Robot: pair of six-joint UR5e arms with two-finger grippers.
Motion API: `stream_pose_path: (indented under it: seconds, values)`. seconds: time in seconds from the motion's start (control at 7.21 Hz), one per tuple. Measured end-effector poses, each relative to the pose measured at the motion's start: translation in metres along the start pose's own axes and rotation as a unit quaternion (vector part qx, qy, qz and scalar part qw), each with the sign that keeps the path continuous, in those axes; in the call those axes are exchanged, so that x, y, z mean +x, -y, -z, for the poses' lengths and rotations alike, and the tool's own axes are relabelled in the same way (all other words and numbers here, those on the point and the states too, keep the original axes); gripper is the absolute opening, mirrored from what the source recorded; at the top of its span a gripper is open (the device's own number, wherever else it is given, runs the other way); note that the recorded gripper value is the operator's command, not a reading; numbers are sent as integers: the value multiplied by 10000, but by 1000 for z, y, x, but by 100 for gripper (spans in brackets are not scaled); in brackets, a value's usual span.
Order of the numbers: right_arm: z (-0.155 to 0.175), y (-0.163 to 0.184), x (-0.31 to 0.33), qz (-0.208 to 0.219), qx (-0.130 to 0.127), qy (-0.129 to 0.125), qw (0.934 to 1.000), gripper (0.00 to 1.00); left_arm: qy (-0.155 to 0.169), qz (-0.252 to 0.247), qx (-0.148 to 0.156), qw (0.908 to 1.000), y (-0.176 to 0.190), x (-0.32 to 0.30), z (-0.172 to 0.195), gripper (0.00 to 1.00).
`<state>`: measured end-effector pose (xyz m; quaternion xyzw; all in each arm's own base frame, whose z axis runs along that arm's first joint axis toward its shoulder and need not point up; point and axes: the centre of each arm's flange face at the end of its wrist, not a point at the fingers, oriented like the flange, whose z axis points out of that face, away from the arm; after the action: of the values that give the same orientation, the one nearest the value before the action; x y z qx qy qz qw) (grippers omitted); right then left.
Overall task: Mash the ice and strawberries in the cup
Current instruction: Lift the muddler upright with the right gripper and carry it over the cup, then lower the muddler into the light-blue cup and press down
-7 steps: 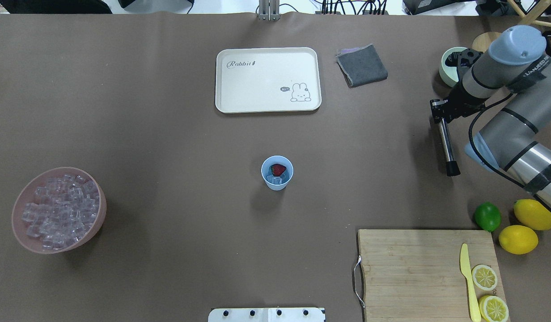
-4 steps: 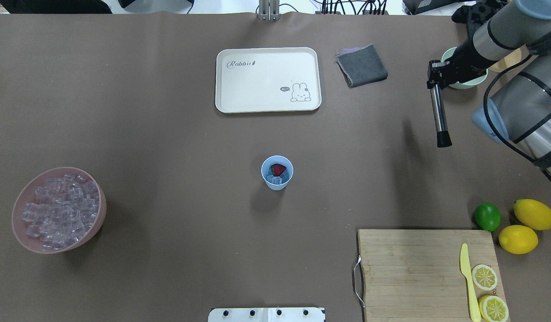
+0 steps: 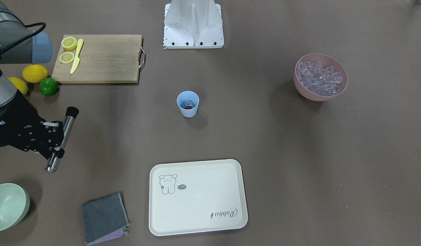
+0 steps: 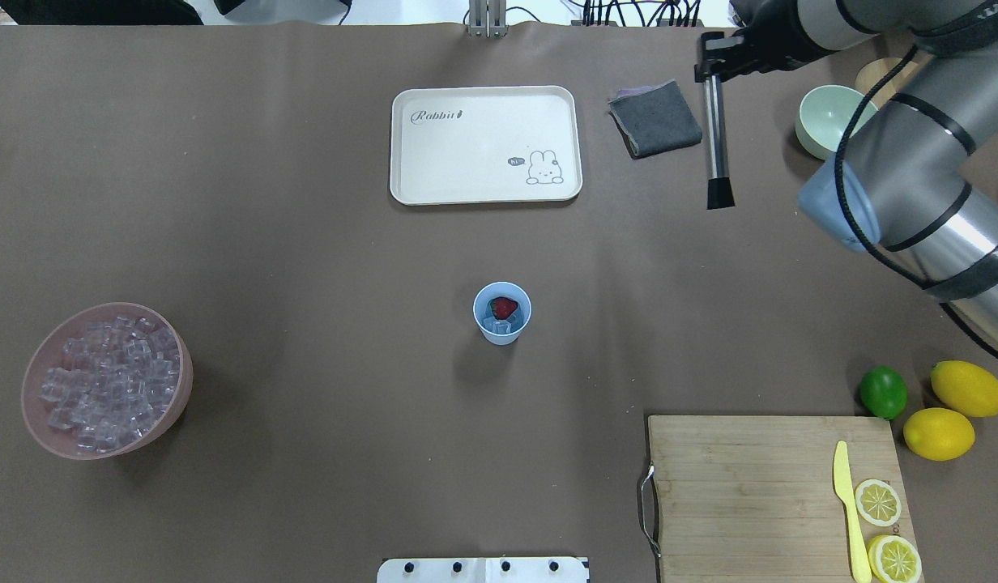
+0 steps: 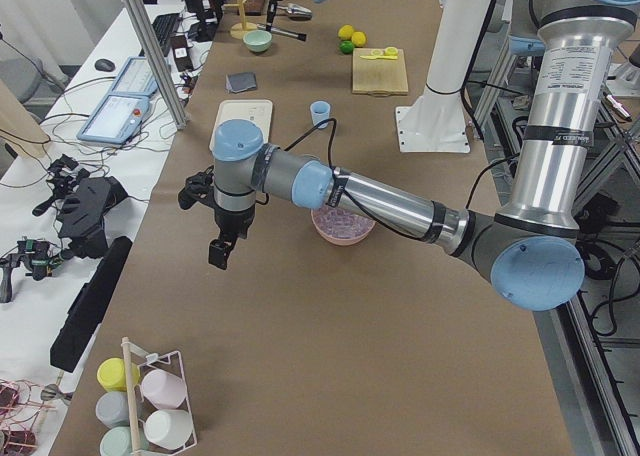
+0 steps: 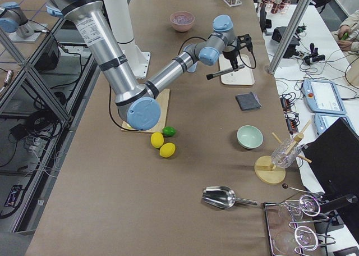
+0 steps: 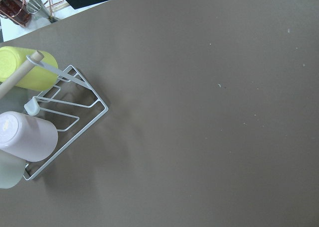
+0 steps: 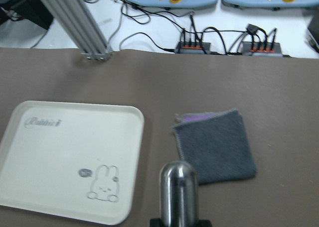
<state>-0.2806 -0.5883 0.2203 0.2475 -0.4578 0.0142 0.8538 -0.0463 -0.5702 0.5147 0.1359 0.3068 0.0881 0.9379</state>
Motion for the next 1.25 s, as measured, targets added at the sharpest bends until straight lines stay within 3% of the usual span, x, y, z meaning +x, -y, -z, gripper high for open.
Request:
stream_pose_path:
  seconds: [0.28,0.42,0.69,0.83,0.97,1.25]
  values:
    - [14,-8,-91,546,702,597,9942,0,2,133,-118,9998,-4,-11,-10,98]
    - [15,-25,-115,777,1187,1009,9847,0,5,201,-173,9996,-8,-17,-15,98]
    - [-2,-87,-137,928,2175,1689,9568,0,10,367,-297,9989,-15,-35,-25,98]
    - [-5,-110,-140,899,2516,1983,9430,0,6,416,-356,9985,-17,-41,-31,98]
    - [-3,-120,-139,865,2750,2208,9317,0,-2,444,-398,9982,-19,-45,-35,98]
    - [-9,-135,-130,785,3053,2459,9166,0,-13,488,-466,9977,-22,-50,-43,98]
